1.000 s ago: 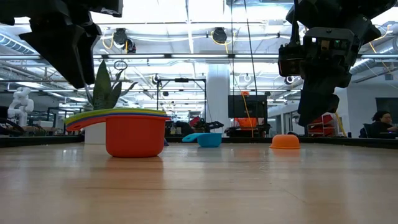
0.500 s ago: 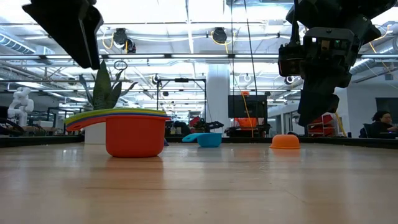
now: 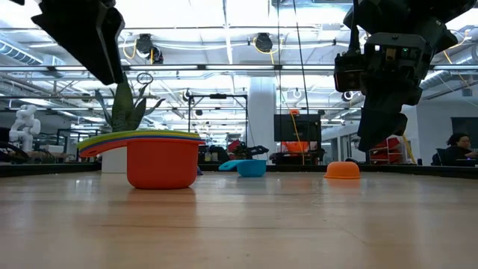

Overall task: Nest measuring cups in basket
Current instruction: Stack the light blue measuring cup on top of the green measuring cup

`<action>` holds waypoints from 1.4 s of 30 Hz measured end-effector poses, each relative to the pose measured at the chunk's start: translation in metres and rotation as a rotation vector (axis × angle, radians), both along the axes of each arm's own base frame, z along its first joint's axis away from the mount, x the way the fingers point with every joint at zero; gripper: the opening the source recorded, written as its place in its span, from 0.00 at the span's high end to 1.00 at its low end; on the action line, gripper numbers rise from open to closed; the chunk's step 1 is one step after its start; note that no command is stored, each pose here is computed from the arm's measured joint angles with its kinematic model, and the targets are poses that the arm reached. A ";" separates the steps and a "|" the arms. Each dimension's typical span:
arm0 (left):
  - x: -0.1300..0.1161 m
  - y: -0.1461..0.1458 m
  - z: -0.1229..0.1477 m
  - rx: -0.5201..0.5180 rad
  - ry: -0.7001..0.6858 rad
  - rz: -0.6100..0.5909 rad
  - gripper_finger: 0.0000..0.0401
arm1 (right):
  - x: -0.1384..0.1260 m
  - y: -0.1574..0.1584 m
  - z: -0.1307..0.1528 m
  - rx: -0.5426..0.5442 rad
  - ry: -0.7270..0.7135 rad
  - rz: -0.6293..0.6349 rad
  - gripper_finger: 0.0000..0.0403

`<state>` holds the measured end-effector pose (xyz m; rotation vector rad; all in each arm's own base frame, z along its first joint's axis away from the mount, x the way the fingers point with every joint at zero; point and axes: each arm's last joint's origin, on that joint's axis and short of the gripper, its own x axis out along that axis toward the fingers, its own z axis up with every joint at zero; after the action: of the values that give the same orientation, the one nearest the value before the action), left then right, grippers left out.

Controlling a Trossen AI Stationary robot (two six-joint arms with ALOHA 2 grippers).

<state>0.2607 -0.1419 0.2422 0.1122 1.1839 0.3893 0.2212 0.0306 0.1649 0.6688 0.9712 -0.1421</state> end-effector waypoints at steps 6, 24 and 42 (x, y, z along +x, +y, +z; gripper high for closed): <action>-0.001 0.001 -0.004 0.012 0.010 -0.005 0.39 | 0.000 0.000 0.000 0.000 0.000 0.001 0.60; 0.048 0.045 0.008 0.204 -0.308 0.074 0.39 | 0.005 -0.006 0.004 -0.027 -0.059 0.013 0.60; 0.097 0.103 -0.006 0.105 -0.456 0.218 0.39 | -0.004 -0.013 0.033 -0.216 -0.225 -0.044 0.60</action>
<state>0.3579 -0.0390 0.2361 -0.0162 0.7256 0.6324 0.2169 0.0178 0.1982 0.4951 0.7128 -0.2033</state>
